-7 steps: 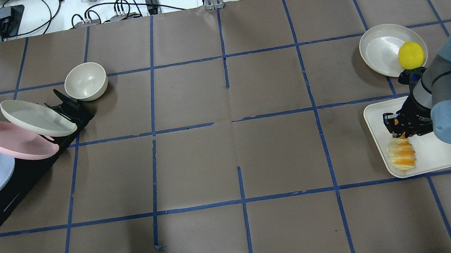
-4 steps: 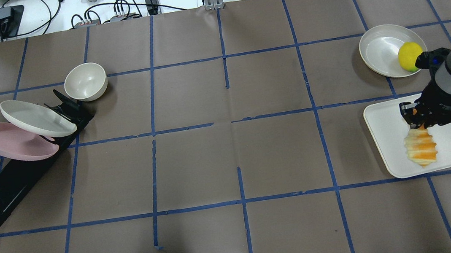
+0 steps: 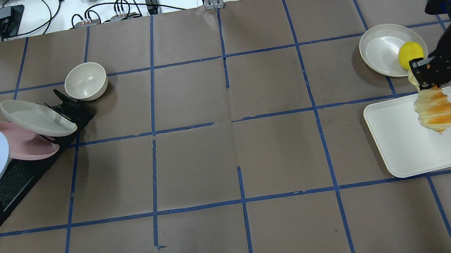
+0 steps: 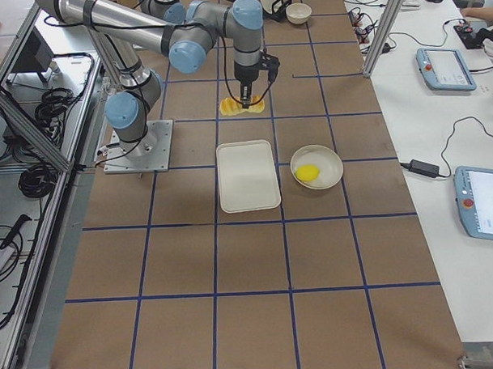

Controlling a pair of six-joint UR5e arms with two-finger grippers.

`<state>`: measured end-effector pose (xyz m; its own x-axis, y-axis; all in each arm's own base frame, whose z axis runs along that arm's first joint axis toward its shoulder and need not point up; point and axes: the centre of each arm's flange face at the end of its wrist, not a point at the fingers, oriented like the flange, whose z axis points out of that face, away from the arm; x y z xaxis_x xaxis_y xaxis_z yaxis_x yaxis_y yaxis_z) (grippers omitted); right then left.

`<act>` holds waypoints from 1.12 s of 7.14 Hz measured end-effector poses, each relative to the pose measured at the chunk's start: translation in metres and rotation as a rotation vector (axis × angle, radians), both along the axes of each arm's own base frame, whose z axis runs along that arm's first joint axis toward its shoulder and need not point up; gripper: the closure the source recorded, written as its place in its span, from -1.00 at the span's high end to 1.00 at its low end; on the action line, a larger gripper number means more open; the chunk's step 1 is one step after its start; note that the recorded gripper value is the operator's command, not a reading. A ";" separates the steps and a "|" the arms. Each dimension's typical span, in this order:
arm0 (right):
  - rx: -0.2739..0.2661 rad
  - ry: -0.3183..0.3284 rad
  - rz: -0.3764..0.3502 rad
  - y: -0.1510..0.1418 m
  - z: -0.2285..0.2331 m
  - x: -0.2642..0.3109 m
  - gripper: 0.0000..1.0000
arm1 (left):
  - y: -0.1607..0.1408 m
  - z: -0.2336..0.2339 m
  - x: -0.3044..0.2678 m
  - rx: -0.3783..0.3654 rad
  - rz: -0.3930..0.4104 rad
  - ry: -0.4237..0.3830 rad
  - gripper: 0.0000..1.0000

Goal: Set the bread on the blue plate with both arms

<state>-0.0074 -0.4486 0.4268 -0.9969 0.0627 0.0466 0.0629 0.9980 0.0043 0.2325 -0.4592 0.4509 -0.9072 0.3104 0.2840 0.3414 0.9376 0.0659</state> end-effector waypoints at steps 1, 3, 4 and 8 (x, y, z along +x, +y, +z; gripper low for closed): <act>-0.015 -0.006 0.064 -0.008 0.009 0.028 -0.85 | -0.013 -0.011 -0.033 0.015 0.031 0.032 -0.89; -0.030 -0.030 0.177 -0.021 0.016 0.081 -0.84 | -0.044 -0.043 -0.111 0.014 0.106 0.091 -0.89; -0.037 -0.034 0.224 -0.026 0.024 0.104 -0.84 | -0.060 -0.064 -0.159 -0.003 0.144 0.101 -0.89; 0.009 -0.029 0.336 -0.044 0.031 0.163 -0.84 | -0.094 -0.177 -0.327 -0.093 0.274 0.064 -0.89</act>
<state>0.1558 -0.4928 0.4576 -0.9627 -0.2699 0.0167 -0.2698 0.9629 0.0103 -0.0949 -0.5531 0.2739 -0.9420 0.0832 0.3251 0.0751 0.9965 -0.0376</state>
